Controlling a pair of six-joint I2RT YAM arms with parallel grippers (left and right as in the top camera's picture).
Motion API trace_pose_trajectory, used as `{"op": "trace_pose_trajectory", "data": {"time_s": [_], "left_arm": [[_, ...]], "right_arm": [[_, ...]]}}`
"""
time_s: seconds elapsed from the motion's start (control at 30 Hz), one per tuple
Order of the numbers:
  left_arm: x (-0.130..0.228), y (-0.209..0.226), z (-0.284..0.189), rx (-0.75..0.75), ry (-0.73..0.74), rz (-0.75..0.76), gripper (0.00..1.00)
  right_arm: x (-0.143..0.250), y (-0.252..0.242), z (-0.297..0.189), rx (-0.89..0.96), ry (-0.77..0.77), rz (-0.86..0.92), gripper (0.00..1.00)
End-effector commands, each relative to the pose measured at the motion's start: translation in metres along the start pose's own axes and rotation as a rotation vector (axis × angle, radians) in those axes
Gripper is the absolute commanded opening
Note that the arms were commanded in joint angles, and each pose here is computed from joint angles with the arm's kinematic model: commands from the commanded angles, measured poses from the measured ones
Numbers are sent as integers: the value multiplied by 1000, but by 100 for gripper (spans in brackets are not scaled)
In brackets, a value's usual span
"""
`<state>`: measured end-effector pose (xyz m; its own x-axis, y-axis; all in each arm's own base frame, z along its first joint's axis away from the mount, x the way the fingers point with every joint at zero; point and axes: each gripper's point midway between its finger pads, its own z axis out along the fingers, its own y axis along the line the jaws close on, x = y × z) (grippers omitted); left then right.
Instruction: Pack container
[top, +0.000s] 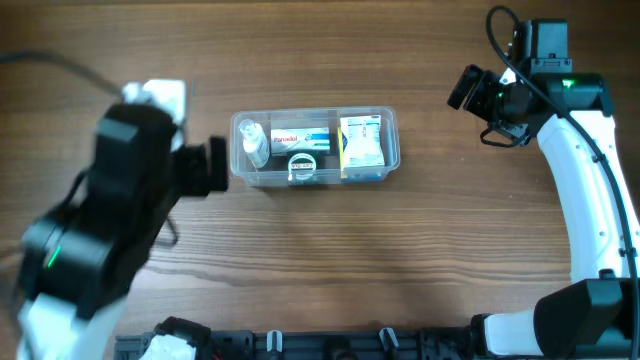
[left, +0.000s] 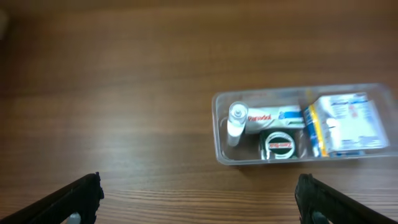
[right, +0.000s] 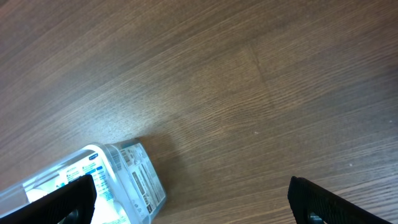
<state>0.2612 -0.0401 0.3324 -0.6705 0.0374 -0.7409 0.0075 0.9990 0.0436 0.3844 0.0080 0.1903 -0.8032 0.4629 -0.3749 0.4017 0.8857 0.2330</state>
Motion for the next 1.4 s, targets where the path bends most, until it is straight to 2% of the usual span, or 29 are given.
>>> {"op": "trace_pose_trajectory", "data": {"time_s": [0.0, 0.1, 0.3, 0.53, 0.63, 0.73, 0.87, 1.13, 1.37], "left_arm": [[-5, 12, -40, 9, -120, -39, 100], [-3, 20, -67, 23, -203, -61, 100], [1, 28, -93, 38, -278, -82, 100], [11, 31, -96, 34, -263, -83, 100], [15, 26, -96, 75, -258, -99, 100], [12, 26, -95, 93, -310, -131, 100], [4, 33, -89, 80, -462, -180, 100], [12, 32, -53, 95, -704, -213, 100], [20, 25, -4, 117, -807, -219, 100]], "right_arm": [[-3, 5, -9, -26, -22, 10, 100], [-3, 5, -9, -26, -22, 10, 100], [-3, 5, -9, -26, -22, 10, 100], [-3, 5, -9, -26, -22, 10, 100], [-3, 5, -9, -26, -22, 10, 100], [-3, 5, -9, -26, -22, 10, 100], [-3, 5, -9, -26, -22, 10, 100], [-3, 5, -9, -27, -22, 10, 100], [-3, 5, -9, -26, -22, 10, 100]]}}
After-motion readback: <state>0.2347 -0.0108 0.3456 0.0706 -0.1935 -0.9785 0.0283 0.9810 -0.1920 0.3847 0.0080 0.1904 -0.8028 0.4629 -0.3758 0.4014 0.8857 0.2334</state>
